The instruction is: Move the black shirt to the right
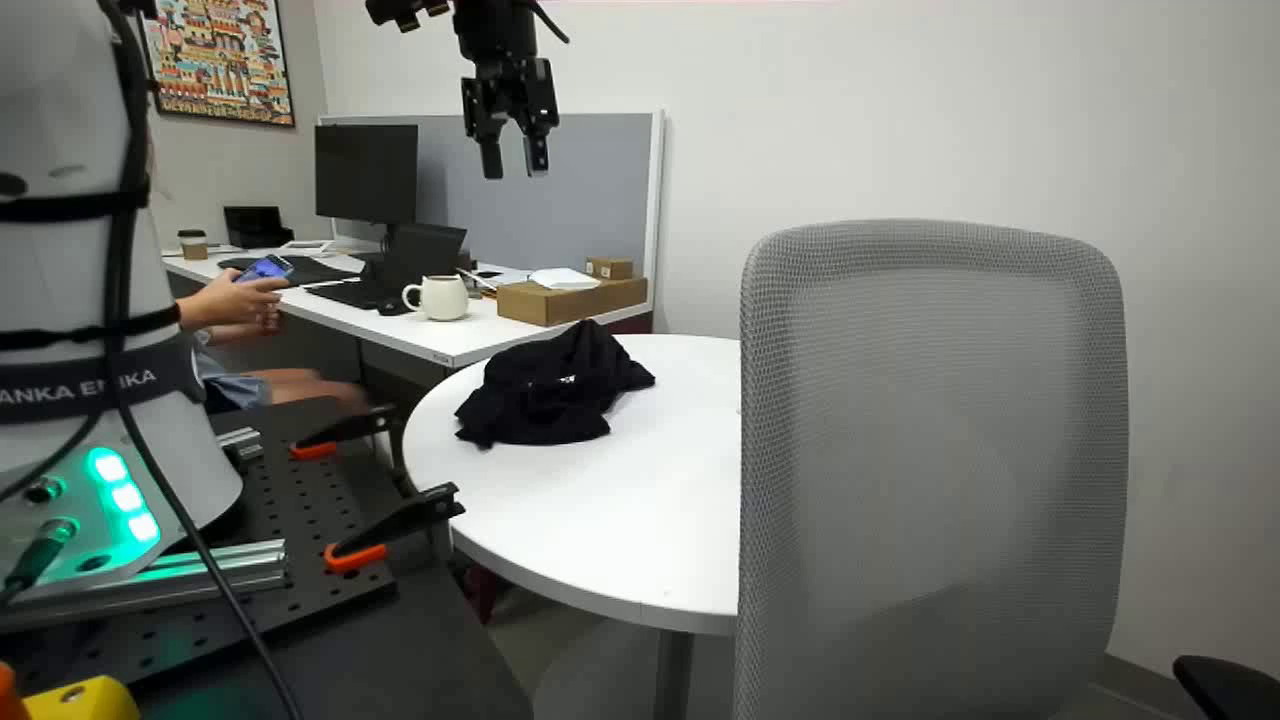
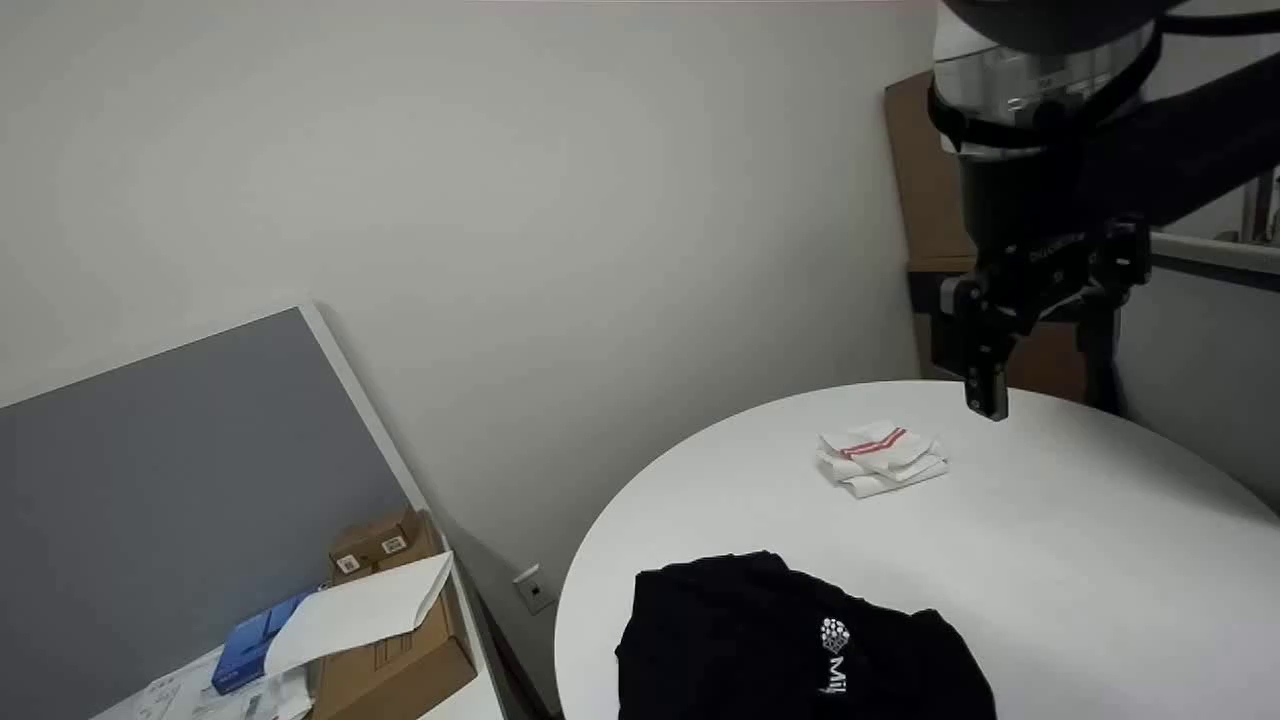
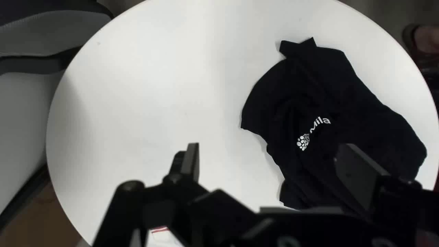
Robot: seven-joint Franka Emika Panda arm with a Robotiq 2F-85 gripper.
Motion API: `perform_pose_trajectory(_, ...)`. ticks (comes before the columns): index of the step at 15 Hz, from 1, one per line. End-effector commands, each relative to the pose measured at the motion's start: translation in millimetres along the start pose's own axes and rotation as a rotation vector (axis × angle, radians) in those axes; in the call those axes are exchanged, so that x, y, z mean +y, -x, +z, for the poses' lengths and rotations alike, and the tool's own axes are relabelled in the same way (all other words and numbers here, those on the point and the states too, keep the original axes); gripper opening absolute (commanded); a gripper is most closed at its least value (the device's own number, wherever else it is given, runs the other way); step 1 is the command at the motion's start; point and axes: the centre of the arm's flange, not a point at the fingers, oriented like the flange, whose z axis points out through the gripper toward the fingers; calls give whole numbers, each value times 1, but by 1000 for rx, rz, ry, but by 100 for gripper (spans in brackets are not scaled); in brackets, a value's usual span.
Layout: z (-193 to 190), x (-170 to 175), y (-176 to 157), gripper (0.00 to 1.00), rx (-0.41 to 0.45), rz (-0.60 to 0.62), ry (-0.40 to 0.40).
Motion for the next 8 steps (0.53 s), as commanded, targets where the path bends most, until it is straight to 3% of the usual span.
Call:
perform_pose_trajectory(1,0,0,0,100,0,0,0)
perform_pose_trajectory(8,5,-2,-8,100,-8,-2,-2)
